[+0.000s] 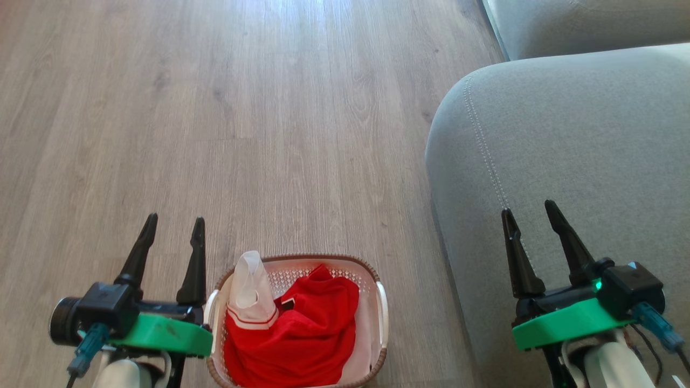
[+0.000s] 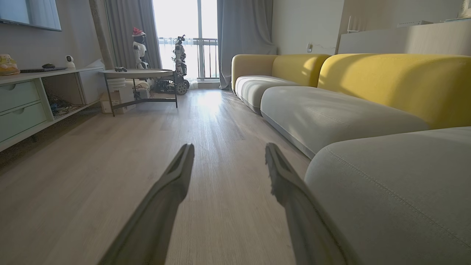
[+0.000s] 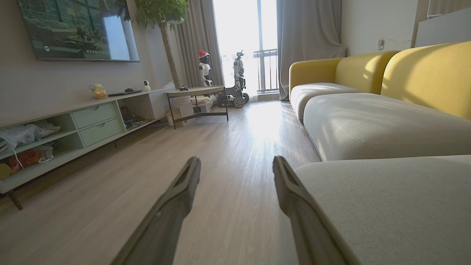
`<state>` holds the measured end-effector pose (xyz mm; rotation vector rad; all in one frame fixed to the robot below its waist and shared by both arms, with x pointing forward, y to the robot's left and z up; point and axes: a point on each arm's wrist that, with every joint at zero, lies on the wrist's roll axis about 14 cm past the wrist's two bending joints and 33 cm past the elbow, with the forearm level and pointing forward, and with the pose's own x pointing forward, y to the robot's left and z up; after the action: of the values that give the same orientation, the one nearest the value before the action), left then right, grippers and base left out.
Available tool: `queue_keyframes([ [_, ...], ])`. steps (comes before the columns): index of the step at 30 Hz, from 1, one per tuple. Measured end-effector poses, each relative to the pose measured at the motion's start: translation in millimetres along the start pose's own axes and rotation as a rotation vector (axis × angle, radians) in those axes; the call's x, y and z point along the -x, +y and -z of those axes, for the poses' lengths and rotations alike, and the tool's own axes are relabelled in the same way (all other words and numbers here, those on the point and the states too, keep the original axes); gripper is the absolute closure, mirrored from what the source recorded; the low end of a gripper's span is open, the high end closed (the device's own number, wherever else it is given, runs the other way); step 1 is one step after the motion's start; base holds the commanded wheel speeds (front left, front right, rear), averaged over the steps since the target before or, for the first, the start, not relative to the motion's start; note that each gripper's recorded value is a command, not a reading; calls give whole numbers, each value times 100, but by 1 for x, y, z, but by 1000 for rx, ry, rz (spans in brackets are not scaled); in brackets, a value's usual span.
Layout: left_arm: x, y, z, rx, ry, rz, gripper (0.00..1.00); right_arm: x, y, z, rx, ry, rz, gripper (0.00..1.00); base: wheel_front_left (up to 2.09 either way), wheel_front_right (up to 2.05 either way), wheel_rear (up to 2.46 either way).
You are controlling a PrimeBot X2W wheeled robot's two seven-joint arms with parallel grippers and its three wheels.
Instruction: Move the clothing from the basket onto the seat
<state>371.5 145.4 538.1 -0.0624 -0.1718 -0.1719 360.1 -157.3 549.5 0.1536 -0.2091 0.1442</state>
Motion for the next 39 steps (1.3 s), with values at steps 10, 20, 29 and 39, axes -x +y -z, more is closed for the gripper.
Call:
queue_keyframes([
  [10, -2, -1, 5, 3, 13, 6, 0, 0, -3, 2, 1, 7, 9, 0, 0, 0, 0],
  [20, -7, -4, 17, 17, 45, 13, 0, -2, -7, 7, 1, 18, 19, 0, 0, 0, 0],
  [29, -23, -9, 33, 46, 81, 31, 0, -13, -13, 8, 7, 18, 29, 0, 0, 0, 0],
  [39, -45, -24, 71, 81, 168, 86, 0, -27, -25, 12, 21, 18, 54, 0, 0, 0, 0],
])
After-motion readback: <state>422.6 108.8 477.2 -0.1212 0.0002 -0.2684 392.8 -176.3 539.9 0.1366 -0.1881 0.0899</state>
